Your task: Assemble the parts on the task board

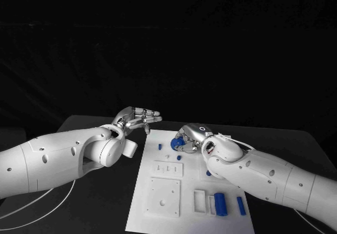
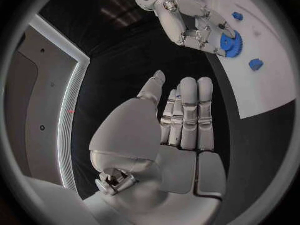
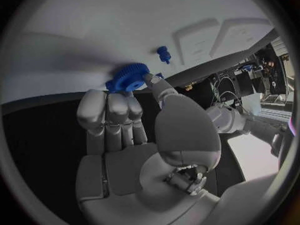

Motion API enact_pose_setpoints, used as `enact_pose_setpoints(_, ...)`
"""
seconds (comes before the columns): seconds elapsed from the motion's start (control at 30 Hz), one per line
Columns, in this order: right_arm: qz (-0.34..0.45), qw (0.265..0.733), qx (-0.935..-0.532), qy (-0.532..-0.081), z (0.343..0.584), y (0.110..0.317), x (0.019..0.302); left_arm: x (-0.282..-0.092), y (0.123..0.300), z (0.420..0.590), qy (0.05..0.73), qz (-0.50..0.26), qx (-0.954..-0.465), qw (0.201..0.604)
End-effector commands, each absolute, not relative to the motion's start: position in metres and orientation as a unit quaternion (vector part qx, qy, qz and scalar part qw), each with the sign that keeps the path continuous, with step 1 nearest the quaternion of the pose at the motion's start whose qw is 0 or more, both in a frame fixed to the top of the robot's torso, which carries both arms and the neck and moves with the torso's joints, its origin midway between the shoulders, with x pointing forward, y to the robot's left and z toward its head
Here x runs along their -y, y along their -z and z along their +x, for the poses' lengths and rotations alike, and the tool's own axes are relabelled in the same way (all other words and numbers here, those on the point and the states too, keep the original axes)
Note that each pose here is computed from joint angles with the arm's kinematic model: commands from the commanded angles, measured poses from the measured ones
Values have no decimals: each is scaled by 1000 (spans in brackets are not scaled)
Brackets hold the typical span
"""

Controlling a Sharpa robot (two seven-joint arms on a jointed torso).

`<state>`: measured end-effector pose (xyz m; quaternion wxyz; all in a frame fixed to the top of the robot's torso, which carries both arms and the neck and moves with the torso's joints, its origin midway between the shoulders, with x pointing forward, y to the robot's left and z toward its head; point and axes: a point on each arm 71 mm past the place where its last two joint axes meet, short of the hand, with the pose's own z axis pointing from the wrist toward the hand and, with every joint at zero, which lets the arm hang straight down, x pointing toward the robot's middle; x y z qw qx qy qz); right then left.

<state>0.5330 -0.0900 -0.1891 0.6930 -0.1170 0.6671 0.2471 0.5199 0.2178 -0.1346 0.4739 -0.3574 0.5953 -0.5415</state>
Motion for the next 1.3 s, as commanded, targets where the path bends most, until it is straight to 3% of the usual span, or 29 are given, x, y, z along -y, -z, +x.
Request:
enact_pose_setpoints(0.03,-114,688,-672,-248,533,191,92,-216,134,519,549,-354,-594,470)
enact_pose_setpoints(0.8,-97,691,-672,-248,530,194,111,-224,134,520,545,-358,-592,474)
enact_pose_setpoints(1.13,-46,726,-623,-287,525,177,146,-230,134,522,541,-361,-589,480)
enact_pose_setpoints(1.3,-36,730,-619,-287,525,166,170,-235,134,525,538,-363,-587,484)
